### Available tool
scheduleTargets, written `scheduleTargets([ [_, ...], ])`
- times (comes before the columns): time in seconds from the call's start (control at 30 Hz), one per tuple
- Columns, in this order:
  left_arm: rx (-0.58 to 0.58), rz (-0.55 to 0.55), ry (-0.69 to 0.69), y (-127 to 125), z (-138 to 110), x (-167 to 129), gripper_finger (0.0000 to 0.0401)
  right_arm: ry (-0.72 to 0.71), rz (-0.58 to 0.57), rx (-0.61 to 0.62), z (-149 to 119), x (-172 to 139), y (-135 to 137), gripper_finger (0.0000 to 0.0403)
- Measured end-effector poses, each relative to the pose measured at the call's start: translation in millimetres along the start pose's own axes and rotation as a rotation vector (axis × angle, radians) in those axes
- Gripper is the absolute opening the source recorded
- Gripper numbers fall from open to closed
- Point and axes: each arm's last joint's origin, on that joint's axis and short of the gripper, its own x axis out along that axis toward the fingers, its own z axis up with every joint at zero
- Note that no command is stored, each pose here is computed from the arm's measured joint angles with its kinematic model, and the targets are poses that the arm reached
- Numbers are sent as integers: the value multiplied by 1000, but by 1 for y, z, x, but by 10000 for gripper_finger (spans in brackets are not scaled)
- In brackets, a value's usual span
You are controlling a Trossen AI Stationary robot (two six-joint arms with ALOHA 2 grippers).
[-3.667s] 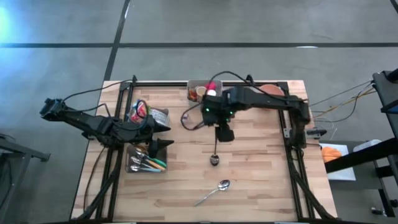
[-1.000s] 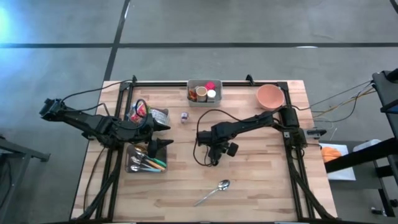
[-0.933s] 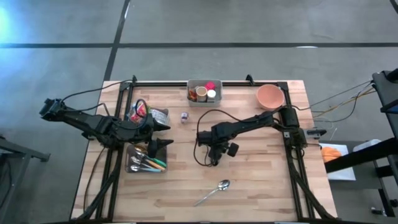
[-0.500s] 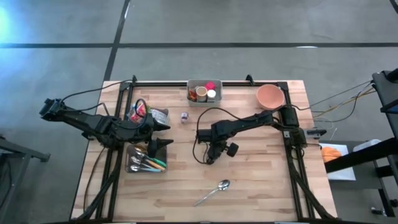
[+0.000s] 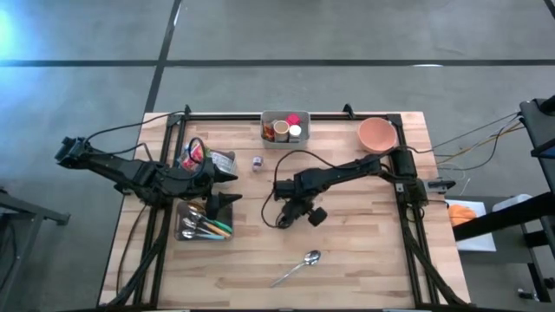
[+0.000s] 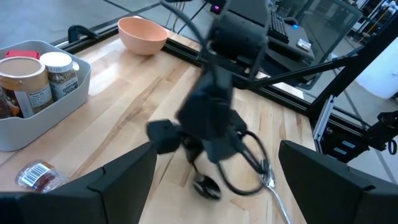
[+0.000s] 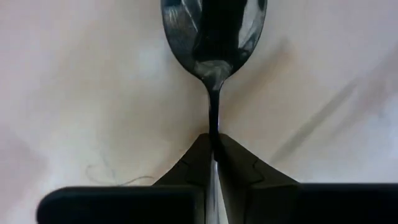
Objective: Pick & Place Food Item
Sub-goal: Put the black spoon into the black bin
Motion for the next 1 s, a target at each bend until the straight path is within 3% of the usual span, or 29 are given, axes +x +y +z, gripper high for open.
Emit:
scheduleTargets([
  [0.3,0,0,0,0,0,0,341,-45,11,101,6,-8,5,10],
  [0.5,-1,0,0,0,0,0,341,-144,-39,277,12,-29,4,9],
  [0.67,-2,8,-9,0,1,0,342,-353,-144,391,21,-74,4,9],
  [1.0,-28,76,-42,1,1,2,342,-688,-504,549,11,-149,32,8],
])
